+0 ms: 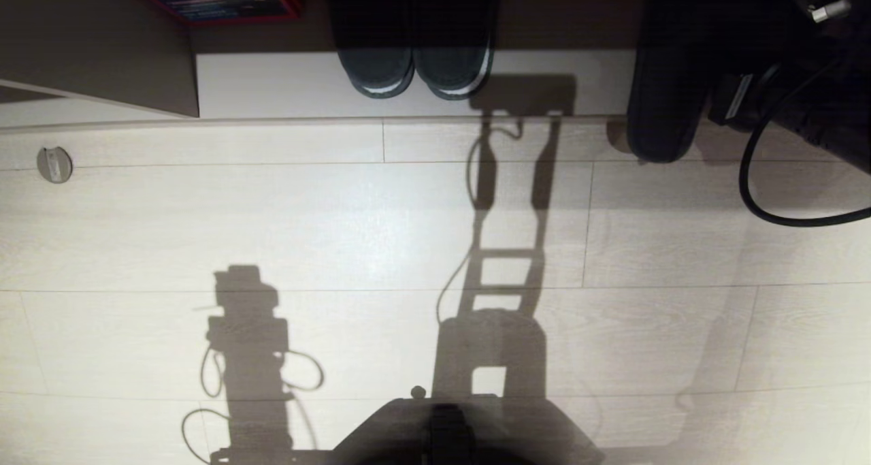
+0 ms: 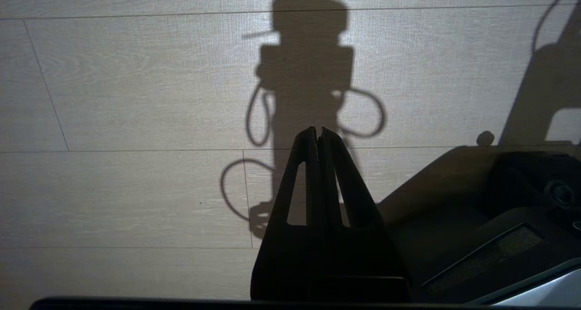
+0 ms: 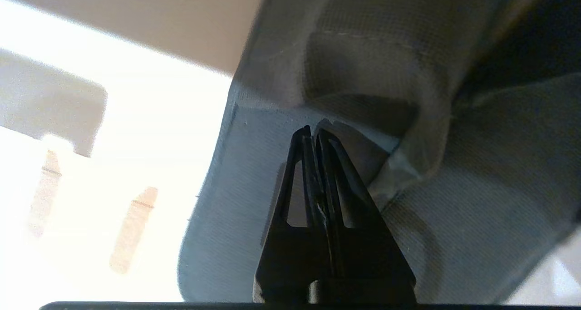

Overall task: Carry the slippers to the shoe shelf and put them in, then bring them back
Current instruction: Place the slippers into the shoe cabinet

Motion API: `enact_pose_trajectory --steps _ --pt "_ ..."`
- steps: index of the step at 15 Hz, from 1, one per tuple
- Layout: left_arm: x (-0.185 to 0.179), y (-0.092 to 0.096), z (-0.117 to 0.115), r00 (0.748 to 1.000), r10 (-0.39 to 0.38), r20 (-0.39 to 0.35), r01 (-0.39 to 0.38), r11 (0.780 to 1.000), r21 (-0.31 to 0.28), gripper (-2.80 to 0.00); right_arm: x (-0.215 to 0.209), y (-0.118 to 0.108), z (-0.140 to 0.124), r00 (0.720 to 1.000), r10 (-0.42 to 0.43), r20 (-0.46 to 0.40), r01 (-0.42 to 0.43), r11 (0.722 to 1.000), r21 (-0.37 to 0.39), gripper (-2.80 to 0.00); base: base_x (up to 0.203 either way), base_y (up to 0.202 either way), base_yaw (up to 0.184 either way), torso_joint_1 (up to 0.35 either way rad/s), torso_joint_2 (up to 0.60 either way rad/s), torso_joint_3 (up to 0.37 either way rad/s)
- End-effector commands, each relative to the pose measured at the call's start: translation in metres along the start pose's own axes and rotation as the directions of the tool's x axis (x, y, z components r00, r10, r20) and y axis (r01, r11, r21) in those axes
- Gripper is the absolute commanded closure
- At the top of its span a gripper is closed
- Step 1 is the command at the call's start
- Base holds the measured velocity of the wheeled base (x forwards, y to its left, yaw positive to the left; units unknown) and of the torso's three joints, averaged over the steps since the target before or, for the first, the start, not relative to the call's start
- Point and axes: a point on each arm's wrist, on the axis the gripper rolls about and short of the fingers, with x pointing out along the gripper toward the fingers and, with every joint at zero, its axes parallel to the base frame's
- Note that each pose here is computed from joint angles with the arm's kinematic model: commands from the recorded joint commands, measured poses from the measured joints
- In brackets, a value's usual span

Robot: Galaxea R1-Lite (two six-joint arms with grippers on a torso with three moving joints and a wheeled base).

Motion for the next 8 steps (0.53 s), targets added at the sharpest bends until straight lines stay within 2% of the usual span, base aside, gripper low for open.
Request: enact_pose_trajectory --steps 1,4,8 --pt "0.000 0.000 0.000 1.000 0.001 0.000 -0.001 1.000 0.000 0.00 -0.010 -0.002 0.003 1.000 -0.009 0.005 0.009 1.000 -0.009 0.00 0.000 0.000 0.000 0.000 0.00 0.000" --pt "0.000 0.000 0.000 1.000 0.001 0.000 -0.001 1.000 0.000 0.00 -0.019 -0.003 -0.009 0.999 -0.017 -0.037 0.016 1.000 -0.015 0.00 0.000 0.000 0.000 0.000 0.00 0.000" --pt "0.000 0.000 0.000 1.000 0.001 0.000 -0.001 1.000 0.000 0.00 -0.023 -0.001 -0.013 0.999 -0.007 -0.052 0.007 1.000 -0.011 0.00 0.000 0.000 0.000 0.000 0.00 0.000"
